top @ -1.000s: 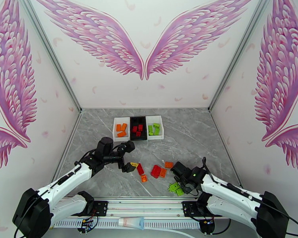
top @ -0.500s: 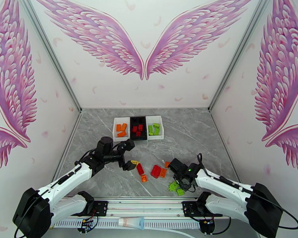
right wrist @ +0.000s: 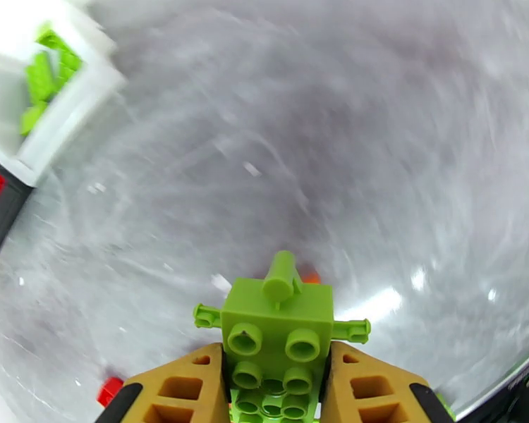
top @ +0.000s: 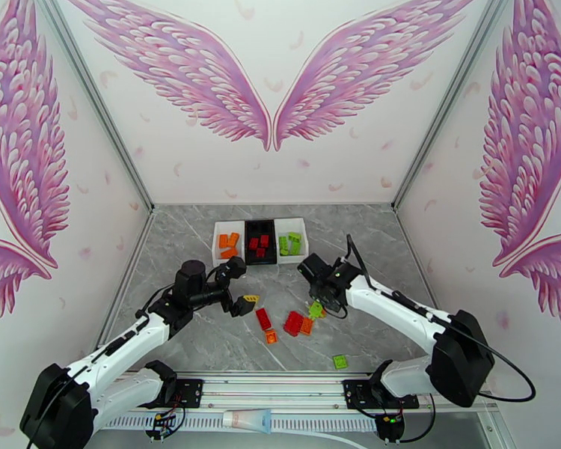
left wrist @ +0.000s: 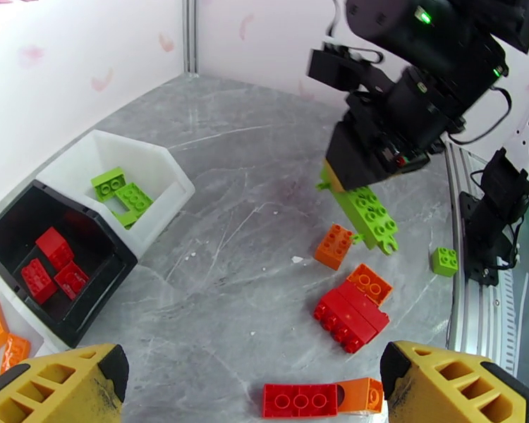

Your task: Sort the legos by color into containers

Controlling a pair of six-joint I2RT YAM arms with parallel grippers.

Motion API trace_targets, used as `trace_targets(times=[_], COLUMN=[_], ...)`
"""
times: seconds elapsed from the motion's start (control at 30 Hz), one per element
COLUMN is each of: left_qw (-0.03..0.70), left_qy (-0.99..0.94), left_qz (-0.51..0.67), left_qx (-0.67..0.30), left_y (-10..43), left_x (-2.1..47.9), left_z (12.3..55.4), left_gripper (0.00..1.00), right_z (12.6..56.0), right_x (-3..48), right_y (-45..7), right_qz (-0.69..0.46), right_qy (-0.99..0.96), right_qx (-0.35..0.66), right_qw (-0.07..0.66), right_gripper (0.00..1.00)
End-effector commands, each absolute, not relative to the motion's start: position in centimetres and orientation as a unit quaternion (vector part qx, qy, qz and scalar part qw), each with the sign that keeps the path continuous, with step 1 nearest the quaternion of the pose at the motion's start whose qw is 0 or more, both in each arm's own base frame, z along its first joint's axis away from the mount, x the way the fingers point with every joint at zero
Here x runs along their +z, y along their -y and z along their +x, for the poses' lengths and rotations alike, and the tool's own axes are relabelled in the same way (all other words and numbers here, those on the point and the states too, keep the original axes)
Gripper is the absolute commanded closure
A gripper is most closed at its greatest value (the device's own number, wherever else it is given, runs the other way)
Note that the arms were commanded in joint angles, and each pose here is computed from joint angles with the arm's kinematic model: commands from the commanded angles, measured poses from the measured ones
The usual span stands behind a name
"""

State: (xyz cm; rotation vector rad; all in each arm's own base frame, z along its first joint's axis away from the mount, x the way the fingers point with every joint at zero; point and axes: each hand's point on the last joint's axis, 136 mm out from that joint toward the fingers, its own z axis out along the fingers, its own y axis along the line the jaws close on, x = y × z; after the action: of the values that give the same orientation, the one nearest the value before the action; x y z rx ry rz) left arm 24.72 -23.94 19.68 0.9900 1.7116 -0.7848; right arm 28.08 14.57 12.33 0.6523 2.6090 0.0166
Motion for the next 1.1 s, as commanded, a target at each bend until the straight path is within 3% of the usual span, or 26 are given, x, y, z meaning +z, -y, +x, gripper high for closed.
trace_targets(times=[0.0, 0.4, 0.83, 0.93, 1.07], left_qw=[0.494, 0.500, 0.511, 0.512, 0.513], left_qy=[-0.708, -0.713, -0.714, -0.714, -0.711], left_qz=[0.393, 0.391, 0.384, 0.384, 0.388], left_qx=[-0.317, -0.299, -0.285, -0.284, -0.284], left_y=[23.3, 22.2, 21.5, 21.5, 21.6], left_x=[19.7, 20.0, 20.5, 20.5, 20.6], left_z=[24.7, 24.2, 24.3, 24.4, 24.4], left_gripper=[0.01, 0.01, 0.01, 0.01, 0.01], right_z=[32.7, 46.4, 54.1, 54.6, 54.4], right_x=[15.3, 19.0, 15.0, 14.7, 16.4], right_y=[-15.4, -22.2, -24.4, -24.3, -23.9], right_qz=[0.109, -0.080, -0.101, -0.099, -0.094], right_qy=[-0.952, -0.922, -0.915, -0.918, -0.913], right_qx=[-0.034, -0.015, -0.026, -0.032, -0.033], right_qw=[0.285, 0.378, 0.389, 0.384, 0.396], right_gripper=[0.78, 0.80, 0.76, 0.70, 0.48])
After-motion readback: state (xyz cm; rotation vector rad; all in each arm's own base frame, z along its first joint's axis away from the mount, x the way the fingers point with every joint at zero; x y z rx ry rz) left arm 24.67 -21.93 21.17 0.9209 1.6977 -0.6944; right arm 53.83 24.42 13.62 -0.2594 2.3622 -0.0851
